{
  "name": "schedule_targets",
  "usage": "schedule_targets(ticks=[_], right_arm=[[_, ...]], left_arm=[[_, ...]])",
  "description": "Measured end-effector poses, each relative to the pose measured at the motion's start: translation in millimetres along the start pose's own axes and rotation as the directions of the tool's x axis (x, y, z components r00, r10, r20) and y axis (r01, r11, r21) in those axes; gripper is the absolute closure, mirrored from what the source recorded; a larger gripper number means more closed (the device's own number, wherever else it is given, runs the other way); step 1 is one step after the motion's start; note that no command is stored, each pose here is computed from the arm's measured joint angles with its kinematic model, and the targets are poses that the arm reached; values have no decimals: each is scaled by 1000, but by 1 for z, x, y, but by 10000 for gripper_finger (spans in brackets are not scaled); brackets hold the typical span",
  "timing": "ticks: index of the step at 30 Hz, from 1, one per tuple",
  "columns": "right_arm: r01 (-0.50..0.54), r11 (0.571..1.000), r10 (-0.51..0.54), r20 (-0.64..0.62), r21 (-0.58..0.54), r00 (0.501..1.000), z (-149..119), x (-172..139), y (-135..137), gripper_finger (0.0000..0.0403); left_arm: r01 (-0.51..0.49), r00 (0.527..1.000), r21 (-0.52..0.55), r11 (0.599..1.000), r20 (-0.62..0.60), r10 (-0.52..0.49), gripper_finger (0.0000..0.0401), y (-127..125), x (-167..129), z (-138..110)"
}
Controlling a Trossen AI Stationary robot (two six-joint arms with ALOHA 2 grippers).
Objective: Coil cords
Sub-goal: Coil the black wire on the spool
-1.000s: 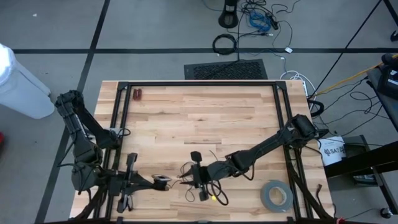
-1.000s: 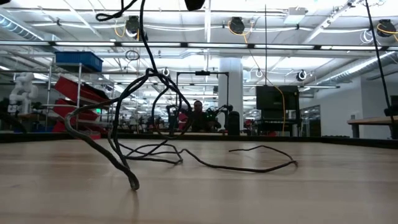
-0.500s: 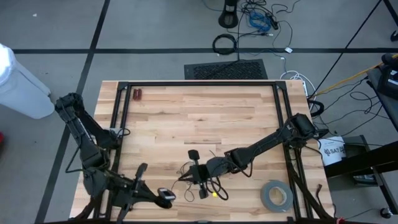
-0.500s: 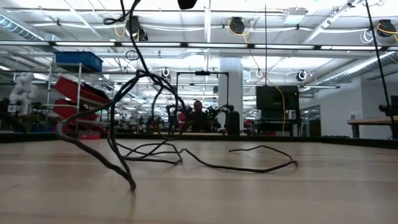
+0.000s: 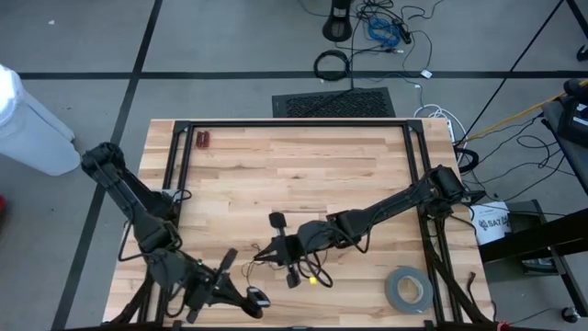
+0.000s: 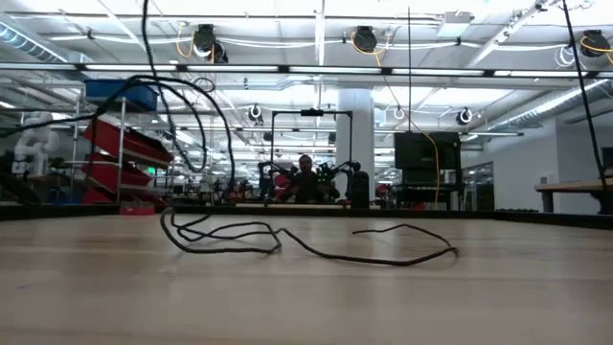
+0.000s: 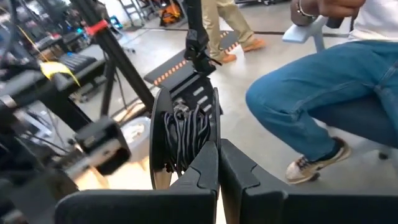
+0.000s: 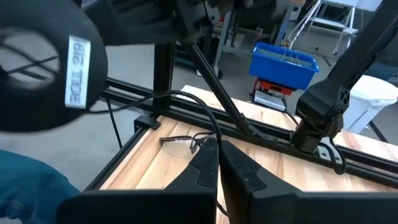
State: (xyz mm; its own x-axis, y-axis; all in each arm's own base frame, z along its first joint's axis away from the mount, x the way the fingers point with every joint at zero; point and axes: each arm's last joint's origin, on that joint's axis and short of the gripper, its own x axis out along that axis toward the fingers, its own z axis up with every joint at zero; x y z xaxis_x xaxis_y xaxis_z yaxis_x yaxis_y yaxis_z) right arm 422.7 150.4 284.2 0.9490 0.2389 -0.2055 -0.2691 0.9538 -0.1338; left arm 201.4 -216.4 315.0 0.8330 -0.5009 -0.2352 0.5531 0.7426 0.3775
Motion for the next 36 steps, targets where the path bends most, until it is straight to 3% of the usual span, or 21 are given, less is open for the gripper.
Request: schedule_targets(ticks=[9,17,26,36], right_arm=[[11,999,-14,-68,-35,998,26,-4,12,403],[14,996,-24,-111,-90,994,46,-12,28,403],[10,993,-29,-169,-115,985,53,-20,43,403],[13,996,-37,-294,-83,955,46,-26,52,403]], left_arm=[[13,996,-184,983,-84,-29,401,2,1,-10],[9,995,-190,982,-94,-28,401,2,1,-11],[-151,970,-212,966,-222,103,401,6,-5,-19],[-260,947,-203,944,-245,208,401,9,-23,-14]])
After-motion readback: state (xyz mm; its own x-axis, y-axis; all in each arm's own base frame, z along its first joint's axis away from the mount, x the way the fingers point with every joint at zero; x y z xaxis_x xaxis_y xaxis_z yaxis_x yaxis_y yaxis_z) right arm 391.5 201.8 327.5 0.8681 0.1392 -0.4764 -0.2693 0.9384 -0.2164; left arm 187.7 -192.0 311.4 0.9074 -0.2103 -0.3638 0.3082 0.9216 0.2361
